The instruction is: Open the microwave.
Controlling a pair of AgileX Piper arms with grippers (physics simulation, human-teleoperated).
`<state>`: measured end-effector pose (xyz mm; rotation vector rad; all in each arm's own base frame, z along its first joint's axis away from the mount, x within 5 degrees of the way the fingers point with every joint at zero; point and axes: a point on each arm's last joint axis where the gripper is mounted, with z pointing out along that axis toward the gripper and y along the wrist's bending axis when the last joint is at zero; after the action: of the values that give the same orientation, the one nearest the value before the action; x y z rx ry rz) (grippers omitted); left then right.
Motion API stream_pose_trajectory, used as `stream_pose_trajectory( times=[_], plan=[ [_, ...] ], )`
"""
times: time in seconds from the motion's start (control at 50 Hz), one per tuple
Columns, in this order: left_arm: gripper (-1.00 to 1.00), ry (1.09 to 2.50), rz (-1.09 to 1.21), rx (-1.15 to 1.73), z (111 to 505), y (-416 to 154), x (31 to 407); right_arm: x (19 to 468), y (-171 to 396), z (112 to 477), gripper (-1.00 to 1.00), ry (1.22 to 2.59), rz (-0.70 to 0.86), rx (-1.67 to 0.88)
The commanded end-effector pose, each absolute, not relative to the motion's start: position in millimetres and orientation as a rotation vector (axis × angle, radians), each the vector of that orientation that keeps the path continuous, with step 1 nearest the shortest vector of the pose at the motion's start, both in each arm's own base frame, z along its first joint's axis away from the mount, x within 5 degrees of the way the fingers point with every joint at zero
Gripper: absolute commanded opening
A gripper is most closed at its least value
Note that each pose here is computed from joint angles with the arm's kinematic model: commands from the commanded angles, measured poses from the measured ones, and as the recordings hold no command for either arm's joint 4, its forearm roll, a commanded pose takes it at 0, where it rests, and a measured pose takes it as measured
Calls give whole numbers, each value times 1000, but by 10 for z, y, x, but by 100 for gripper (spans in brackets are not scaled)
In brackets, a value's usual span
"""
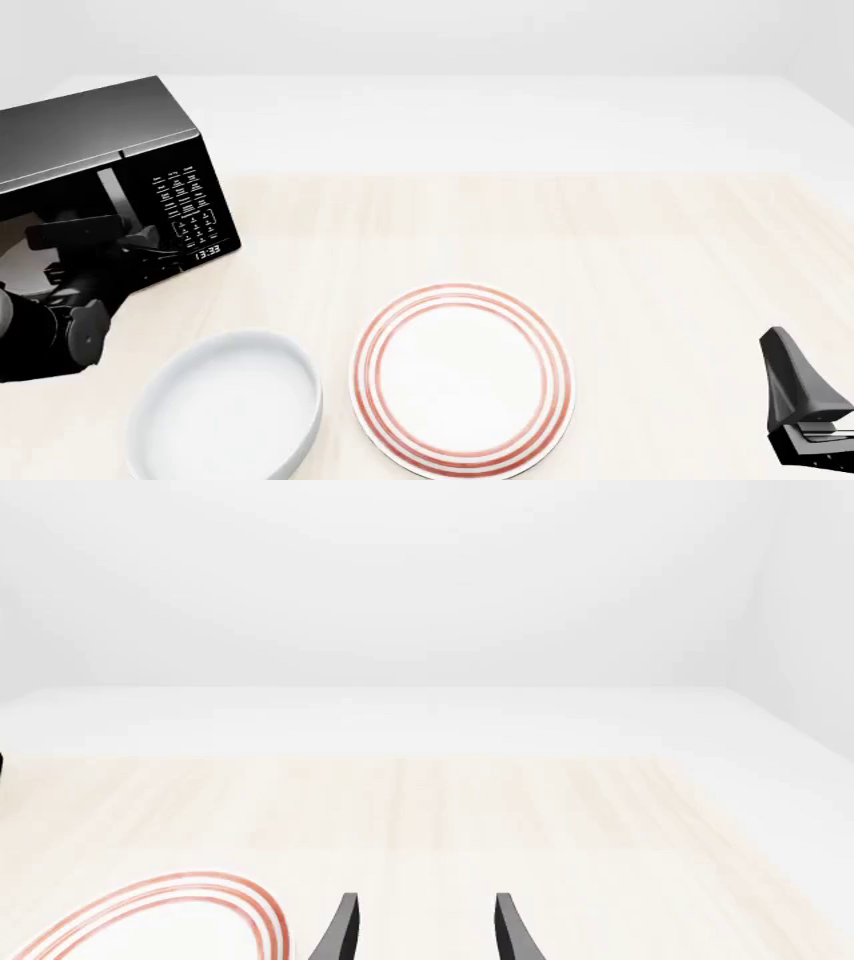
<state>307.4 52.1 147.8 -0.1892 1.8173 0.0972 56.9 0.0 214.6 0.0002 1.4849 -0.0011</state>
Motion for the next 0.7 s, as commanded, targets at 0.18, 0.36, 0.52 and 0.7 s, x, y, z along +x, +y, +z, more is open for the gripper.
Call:
stream_pose_trajectory(
  times=[0.18,0.36,0.52,0.7],
  plan=[
    [-100,1792,70,-161,1565,418,2994,569,0,2146,100,1485,-1,0],
    [-100,1773,69,-140,1684,368,2891,569,0,2146,100,1485,-1,0],
    [-100,1771,49,-124,1690,295,2825,569,-1,2146,100,1485,-1,0],
    [-100,1758,33,-115,1735,241,2735,569,0,2146,100,1485,-1,0]
  ],
)
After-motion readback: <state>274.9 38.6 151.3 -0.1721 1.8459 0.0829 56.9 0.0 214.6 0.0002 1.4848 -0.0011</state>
